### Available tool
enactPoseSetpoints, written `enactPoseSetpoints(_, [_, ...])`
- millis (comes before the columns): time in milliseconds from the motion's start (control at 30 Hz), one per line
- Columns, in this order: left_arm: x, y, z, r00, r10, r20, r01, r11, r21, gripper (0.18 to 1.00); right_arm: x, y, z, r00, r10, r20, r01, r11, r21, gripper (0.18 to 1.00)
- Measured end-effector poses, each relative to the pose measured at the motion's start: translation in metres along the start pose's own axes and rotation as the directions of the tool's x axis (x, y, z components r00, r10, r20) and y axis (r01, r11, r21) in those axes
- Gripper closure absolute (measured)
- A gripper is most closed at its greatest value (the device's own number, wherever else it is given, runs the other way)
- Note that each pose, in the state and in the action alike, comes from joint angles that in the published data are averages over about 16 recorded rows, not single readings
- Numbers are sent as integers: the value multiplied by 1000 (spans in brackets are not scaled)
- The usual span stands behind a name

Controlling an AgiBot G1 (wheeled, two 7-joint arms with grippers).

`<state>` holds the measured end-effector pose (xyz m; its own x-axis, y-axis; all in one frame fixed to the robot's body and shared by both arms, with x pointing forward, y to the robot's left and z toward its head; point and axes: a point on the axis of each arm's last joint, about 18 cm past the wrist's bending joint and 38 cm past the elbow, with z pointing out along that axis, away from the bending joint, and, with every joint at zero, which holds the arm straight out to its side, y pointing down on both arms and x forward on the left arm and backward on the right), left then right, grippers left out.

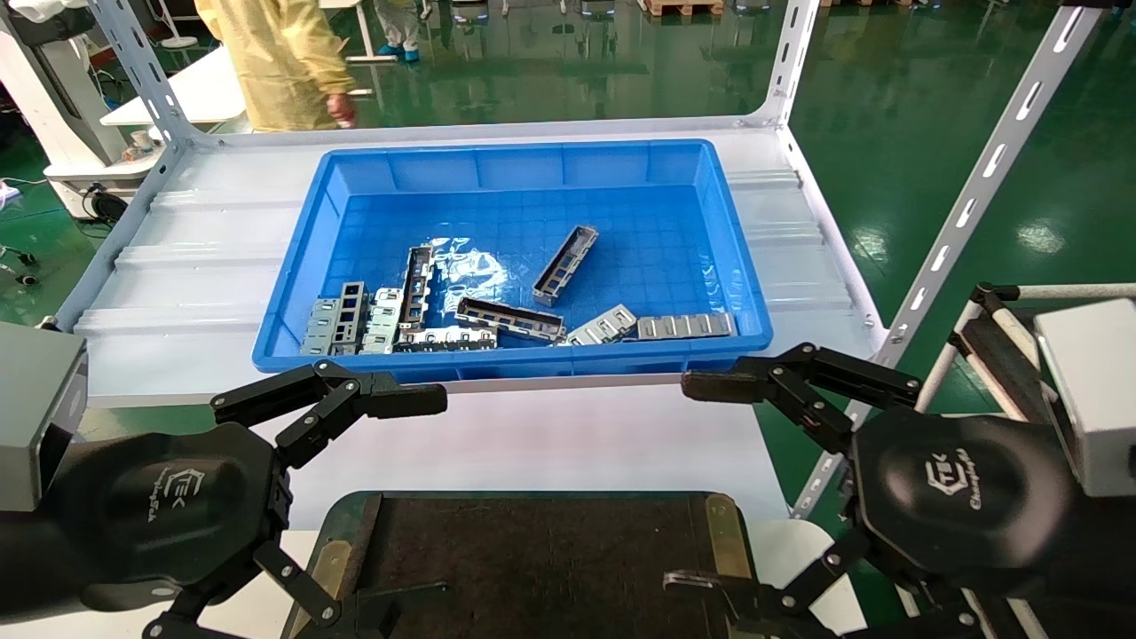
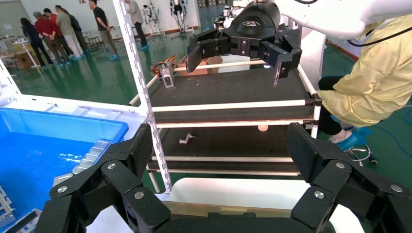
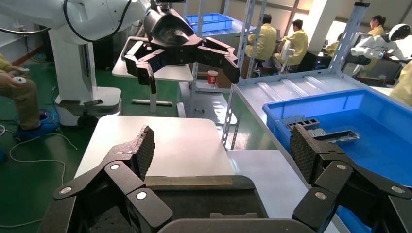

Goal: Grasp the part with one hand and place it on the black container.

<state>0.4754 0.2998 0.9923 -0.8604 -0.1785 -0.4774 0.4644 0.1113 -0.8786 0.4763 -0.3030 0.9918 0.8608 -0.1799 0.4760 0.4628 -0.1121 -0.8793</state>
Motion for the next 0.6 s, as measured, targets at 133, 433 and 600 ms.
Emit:
enactPoseSetpoints(133, [0, 0, 0, 1000, 0, 0, 0, 1000, 0, 184, 0, 0, 0, 1000, 0, 0, 0, 1000, 0, 178])
enactPoseSetpoints(433, [0, 0, 0, 1000, 0, 0, 0, 1000, 0, 184, 0, 0, 0, 1000, 0, 0, 0, 1000, 0, 178])
enactPoseSetpoints(600, [0, 0, 0, 1000, 0, 0, 0, 1000, 0, 184, 0, 0, 0, 1000, 0, 0, 0, 1000, 0, 178])
